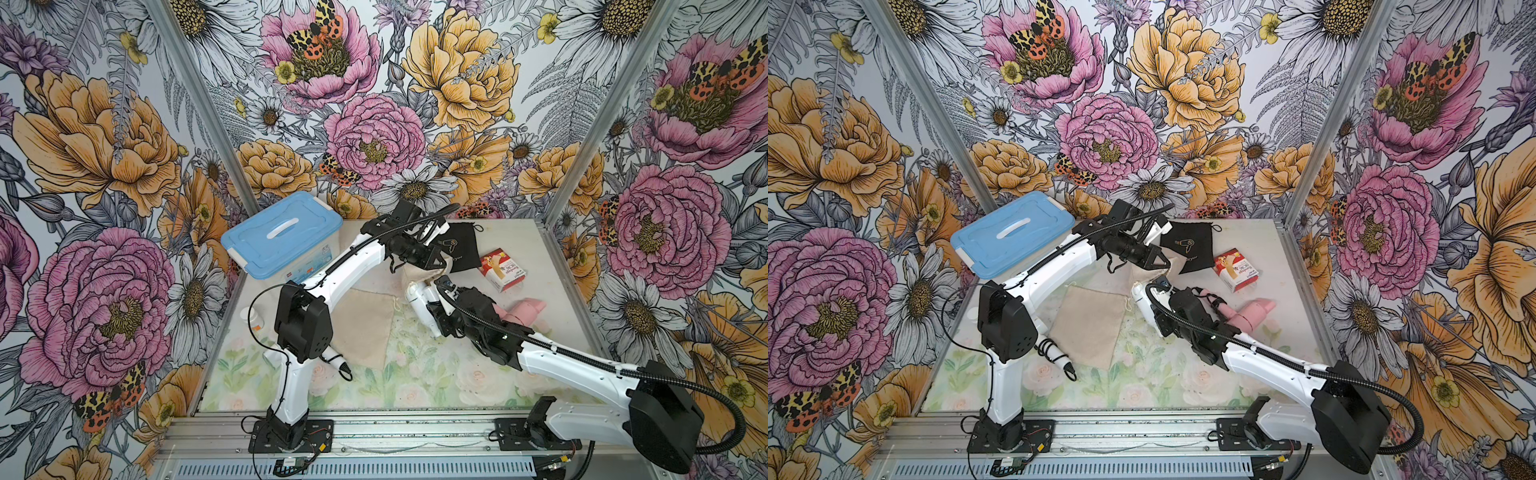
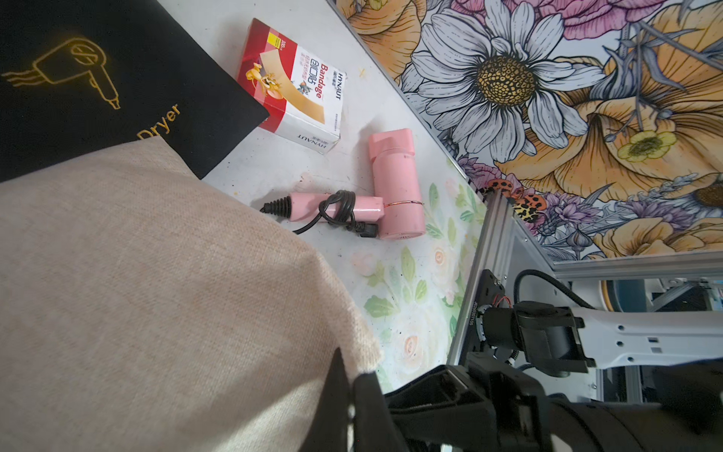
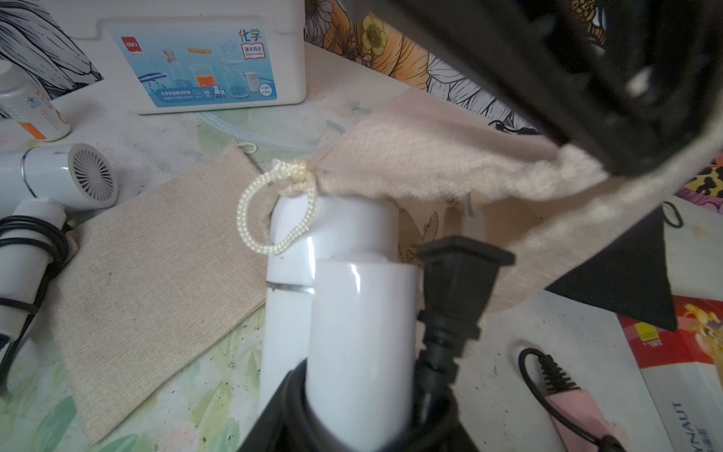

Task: Pack away hair dryers
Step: Place the hair dryer in the drawstring bag.

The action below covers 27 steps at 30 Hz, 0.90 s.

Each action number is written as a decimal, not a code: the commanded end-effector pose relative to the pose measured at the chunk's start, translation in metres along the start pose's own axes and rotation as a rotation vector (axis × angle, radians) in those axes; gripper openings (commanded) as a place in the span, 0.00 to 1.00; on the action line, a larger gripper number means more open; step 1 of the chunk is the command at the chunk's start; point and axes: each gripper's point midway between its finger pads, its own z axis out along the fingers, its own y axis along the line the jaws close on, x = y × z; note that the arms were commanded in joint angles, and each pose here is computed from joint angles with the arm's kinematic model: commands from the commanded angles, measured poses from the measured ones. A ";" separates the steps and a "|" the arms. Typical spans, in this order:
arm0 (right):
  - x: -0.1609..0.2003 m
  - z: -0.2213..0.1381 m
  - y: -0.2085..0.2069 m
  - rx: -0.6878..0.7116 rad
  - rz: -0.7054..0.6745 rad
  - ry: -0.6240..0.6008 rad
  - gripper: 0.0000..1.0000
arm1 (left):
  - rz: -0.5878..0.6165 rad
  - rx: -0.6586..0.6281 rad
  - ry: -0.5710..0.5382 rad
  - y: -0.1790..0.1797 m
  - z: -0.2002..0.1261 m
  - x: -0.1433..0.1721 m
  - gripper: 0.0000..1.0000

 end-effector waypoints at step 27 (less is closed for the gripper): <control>-0.036 -0.015 -0.025 -0.053 0.143 -0.185 0.21 | -0.015 0.145 -0.047 -0.030 -0.023 -0.016 0.00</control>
